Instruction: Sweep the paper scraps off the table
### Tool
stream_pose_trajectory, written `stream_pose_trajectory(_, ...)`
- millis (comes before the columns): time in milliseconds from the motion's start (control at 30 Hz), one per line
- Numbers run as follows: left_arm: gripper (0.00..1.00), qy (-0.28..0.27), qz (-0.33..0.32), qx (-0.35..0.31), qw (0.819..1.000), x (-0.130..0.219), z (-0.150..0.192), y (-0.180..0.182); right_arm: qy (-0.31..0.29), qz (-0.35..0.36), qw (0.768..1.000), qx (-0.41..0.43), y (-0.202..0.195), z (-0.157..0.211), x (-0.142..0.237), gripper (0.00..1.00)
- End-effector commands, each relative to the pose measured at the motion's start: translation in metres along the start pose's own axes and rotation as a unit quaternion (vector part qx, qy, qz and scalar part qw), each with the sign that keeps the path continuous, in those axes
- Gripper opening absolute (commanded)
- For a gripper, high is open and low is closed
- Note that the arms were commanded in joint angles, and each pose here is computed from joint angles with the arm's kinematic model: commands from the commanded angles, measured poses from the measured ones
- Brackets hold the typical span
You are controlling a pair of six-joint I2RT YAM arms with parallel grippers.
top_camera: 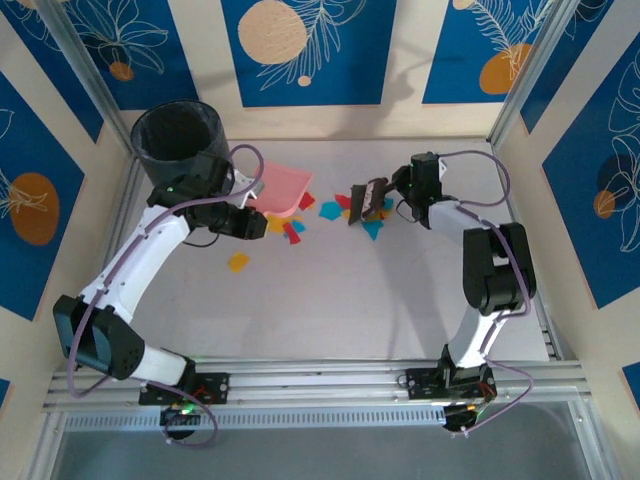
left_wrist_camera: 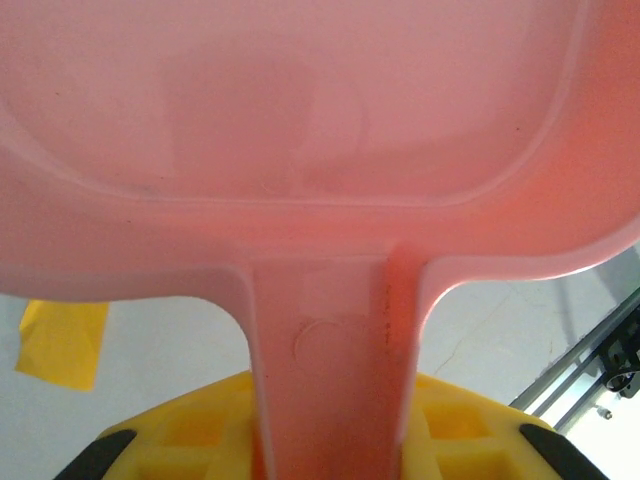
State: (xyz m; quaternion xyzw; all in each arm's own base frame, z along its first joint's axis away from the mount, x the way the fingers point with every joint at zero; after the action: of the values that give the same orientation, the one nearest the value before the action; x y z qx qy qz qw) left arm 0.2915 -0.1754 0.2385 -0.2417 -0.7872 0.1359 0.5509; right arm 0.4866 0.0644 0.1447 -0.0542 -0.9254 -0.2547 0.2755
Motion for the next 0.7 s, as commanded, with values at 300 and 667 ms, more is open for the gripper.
stream_pose_trajectory(300,0.00,0.031,-0.010,-0.029,0.999,-0.012,0.012,-0.006,0.055,0.119,0.990,0.045,-0.041,0.068,0.071,0.00)
stream_pose_trajectory(667,0.00,0.065,-0.016,-0.046,0.997,-0.024,0.025,-0.008,0.061,0.113,0.990,0.057,-0.035,0.090,0.118,0.00)
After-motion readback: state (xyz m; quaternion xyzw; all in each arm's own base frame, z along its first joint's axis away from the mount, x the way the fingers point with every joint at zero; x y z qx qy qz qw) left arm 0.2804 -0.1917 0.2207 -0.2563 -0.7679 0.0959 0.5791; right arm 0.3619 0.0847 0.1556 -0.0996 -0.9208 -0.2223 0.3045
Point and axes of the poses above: each hand's point on the last joint's axis, 136 mm out from that joint toward the fingers, its own x axis back along the fingers, its own y axis along the line the jaws close on, z = x × y, the point moved 2 cm from there along x, back along the fingers, and after that the axes turned 15 degrees about x, right-handed, at the moved point
